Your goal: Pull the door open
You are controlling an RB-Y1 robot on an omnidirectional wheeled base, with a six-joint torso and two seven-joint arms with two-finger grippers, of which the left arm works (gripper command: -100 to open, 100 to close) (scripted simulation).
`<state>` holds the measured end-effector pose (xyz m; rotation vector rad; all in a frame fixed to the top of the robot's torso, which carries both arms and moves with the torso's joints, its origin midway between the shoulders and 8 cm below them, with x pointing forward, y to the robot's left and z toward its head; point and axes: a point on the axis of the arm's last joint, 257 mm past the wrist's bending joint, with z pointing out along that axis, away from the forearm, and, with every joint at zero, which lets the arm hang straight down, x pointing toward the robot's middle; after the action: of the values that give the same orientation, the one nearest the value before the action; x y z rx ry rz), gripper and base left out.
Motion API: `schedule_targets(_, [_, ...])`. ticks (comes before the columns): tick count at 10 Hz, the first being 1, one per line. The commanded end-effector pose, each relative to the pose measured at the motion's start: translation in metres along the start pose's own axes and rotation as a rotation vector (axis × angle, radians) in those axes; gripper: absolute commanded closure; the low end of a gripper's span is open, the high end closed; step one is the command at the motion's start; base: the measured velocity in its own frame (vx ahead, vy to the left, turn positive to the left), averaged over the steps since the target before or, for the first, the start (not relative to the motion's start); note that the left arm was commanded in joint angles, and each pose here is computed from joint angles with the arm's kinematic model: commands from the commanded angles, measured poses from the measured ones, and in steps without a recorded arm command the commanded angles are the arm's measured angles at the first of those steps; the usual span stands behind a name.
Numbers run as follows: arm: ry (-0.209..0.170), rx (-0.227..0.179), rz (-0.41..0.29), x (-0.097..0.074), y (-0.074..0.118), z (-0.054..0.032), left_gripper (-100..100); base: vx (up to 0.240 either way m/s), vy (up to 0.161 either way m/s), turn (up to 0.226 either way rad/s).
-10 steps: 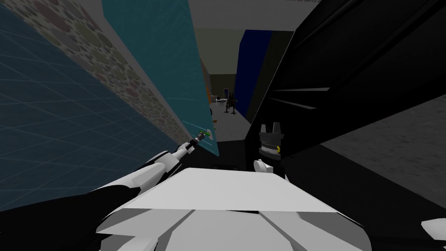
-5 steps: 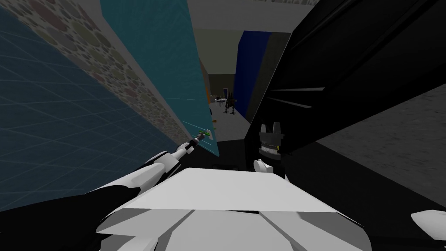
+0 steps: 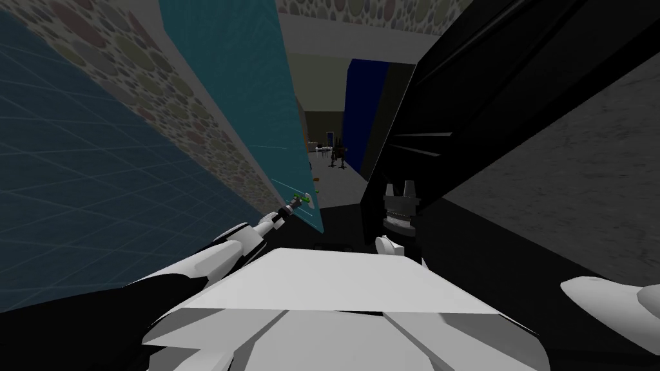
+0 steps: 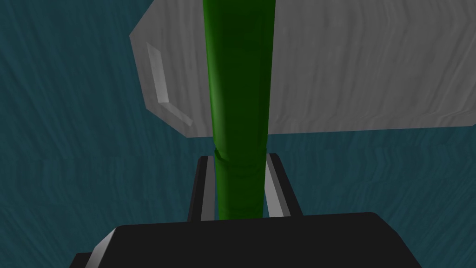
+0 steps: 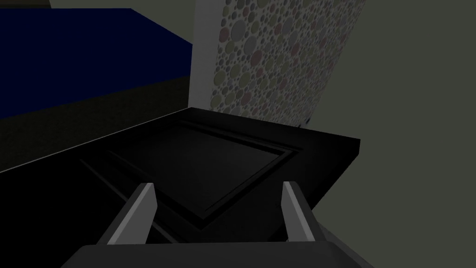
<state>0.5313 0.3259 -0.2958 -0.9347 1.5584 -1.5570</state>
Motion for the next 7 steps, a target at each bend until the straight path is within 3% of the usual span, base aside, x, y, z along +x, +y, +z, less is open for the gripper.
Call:
schedule_targets(1, [0.025, 0.002, -0.001, -0.001, -0.003, -0.0109, 100, -0.183, 0.137, -0.189])
schedule_targets(7, [0.049, -0.006, -0.003, 0.000, -0.001, -0.0249, 100, -0.110, 0.096, -0.078])
